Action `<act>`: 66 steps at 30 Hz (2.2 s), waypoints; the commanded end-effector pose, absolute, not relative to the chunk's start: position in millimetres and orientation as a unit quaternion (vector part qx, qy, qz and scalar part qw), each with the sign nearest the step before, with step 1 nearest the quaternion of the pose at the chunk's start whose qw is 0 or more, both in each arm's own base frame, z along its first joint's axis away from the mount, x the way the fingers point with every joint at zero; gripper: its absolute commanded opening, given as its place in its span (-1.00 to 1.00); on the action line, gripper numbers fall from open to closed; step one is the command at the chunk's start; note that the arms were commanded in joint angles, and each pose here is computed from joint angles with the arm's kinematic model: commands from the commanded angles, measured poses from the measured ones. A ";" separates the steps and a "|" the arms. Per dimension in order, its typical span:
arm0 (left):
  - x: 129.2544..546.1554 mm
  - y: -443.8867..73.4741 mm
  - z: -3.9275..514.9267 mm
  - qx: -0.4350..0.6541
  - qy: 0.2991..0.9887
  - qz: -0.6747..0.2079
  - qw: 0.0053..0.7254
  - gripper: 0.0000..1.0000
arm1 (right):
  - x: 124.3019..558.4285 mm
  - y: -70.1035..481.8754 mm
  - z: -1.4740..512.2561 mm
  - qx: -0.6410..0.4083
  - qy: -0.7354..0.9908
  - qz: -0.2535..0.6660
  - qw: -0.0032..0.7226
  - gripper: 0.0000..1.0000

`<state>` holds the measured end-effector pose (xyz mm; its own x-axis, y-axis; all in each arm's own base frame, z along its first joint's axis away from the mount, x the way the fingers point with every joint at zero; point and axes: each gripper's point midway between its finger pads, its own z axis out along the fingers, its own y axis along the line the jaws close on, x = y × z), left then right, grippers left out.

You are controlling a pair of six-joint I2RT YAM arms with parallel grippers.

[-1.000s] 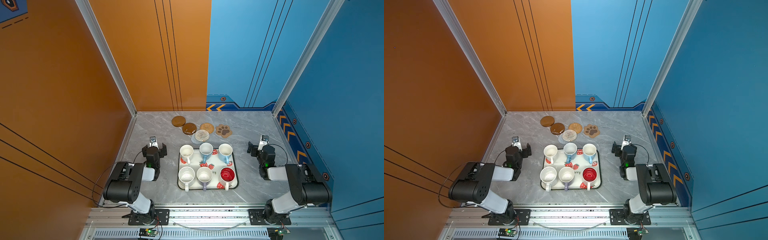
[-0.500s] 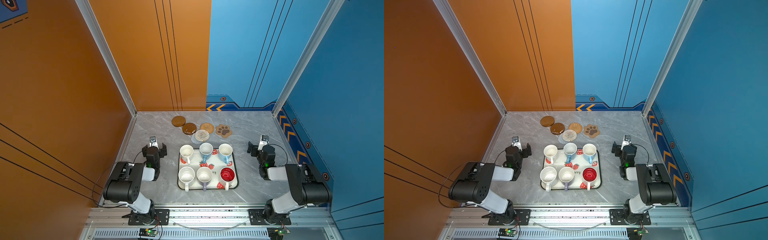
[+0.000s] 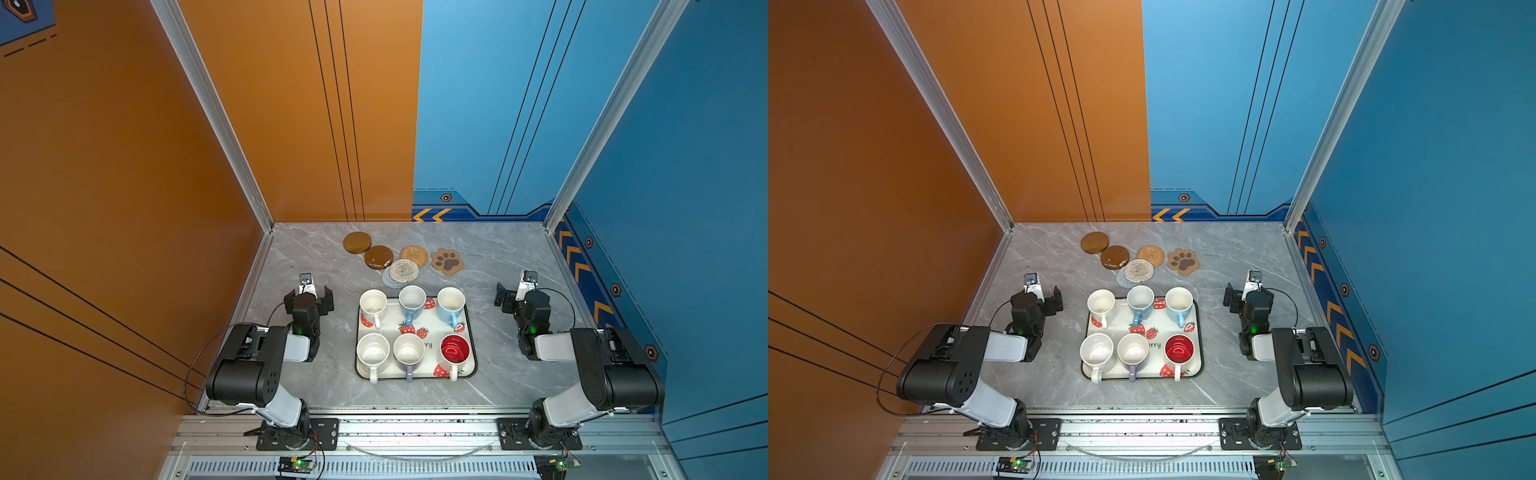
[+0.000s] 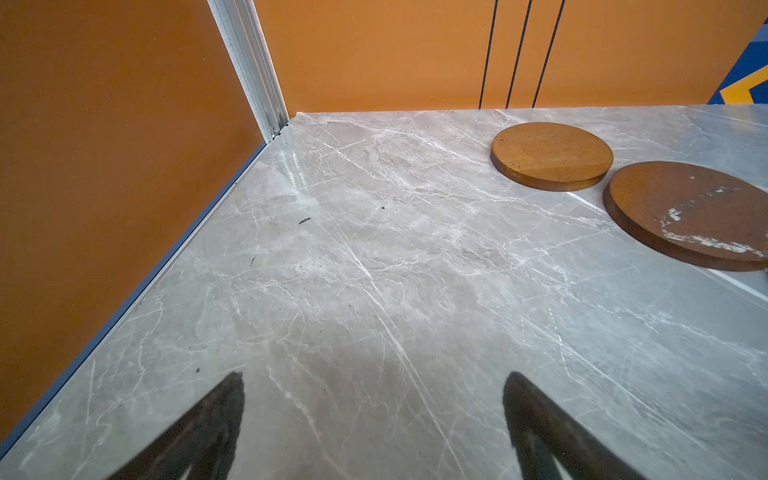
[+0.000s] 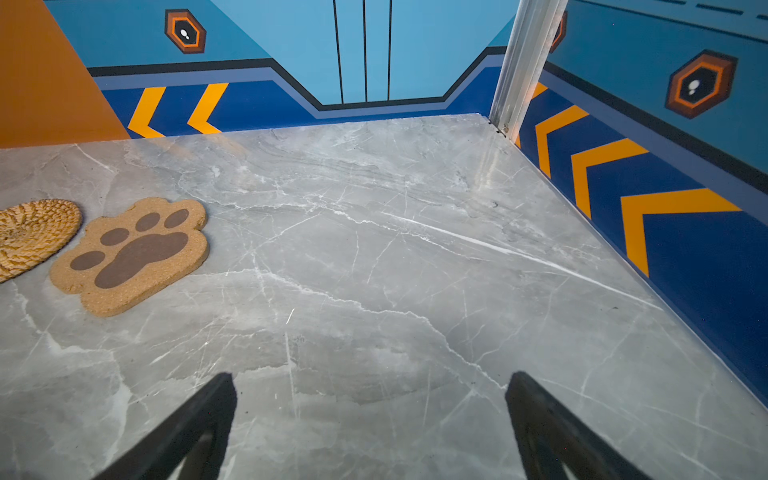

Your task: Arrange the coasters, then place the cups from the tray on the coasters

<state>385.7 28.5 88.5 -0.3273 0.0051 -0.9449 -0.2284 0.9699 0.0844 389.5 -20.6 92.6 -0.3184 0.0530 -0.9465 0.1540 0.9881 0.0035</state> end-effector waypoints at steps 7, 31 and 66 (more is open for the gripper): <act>392.0 24.6 93.8 -0.058 0.806 0.096 0.581 0.96 | 393.4 -18.3 92.9 0.064 0.813 -0.038 0.578 1.00; 396.7 -28.1 197.4 -0.052 0.851 -0.048 0.521 0.84 | 428.9 26.8 167.1 0.055 0.884 0.021 0.463 0.82; 422.0 -223.0 228.9 0.116 0.876 -0.264 0.387 0.75 | 541.9 191.7 61.6 -0.074 0.969 0.060 0.229 0.70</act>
<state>422.3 -221.3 226.5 -0.6794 -0.0425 -0.7325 0.3962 0.8190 -0.4150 542.8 188.2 61.7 -0.8789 -0.1125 -0.4636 -0.1828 0.9770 0.1096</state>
